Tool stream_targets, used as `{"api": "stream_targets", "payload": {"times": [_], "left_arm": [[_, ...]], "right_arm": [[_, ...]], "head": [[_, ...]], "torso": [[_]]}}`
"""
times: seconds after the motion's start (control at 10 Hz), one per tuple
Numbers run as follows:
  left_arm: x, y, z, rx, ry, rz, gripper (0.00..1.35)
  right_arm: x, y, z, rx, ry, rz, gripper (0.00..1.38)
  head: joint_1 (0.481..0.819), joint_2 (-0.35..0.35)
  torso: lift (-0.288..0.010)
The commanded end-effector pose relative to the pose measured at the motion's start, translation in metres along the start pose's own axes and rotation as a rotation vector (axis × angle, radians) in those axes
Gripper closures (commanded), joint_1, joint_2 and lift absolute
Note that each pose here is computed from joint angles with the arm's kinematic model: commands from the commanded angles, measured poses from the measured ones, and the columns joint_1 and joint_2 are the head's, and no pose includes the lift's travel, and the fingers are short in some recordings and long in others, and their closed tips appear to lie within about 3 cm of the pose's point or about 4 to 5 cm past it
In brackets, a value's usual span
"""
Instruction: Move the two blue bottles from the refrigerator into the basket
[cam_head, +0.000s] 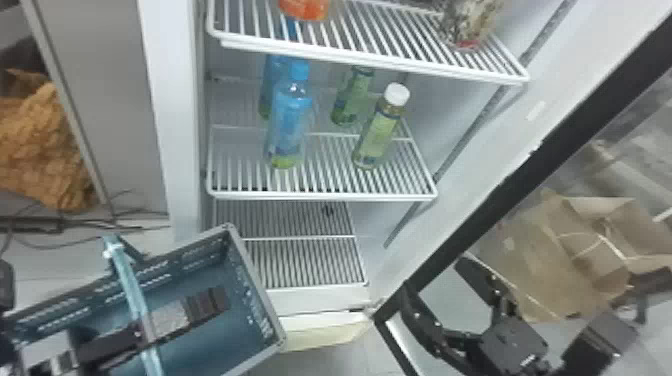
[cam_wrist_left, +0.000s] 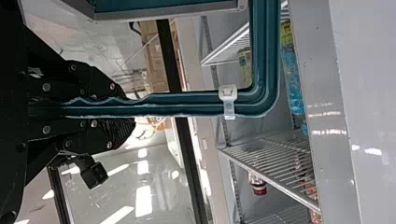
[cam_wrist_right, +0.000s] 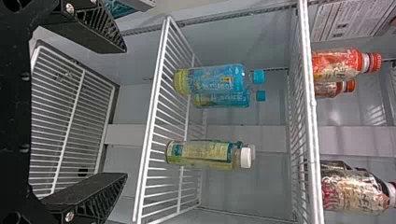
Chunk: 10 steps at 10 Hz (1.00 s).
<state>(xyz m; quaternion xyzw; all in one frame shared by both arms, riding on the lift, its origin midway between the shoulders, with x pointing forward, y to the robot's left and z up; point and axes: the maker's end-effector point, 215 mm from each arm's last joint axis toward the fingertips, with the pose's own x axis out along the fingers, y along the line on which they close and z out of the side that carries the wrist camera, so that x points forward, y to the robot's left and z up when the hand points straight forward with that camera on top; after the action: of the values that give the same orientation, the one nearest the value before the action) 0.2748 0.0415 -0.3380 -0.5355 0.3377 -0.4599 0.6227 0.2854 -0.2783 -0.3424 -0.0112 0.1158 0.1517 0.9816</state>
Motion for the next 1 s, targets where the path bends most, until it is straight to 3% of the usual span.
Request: {"api": "stream_targets", "payload": {"times": [0.0, 0.9], "left_arm": [[-0.001, 0.002, 0.000, -0.004, -0.001, 0.003, 1.20], [-0.001, 0.003, 0.002, -0.008, -0.009, 0.004, 1.20]], "right_arm": [[0.001, 0.001, -0.001, 0.003, -0.001, 0.004, 0.10], [0.015, 0.002, 0.009, -0.015, -0.032, 0.032, 0.10]], "head": [[0.695, -0.350], [0.695, -0.350]], "torso": [[-0.220], [-0.220]]}}
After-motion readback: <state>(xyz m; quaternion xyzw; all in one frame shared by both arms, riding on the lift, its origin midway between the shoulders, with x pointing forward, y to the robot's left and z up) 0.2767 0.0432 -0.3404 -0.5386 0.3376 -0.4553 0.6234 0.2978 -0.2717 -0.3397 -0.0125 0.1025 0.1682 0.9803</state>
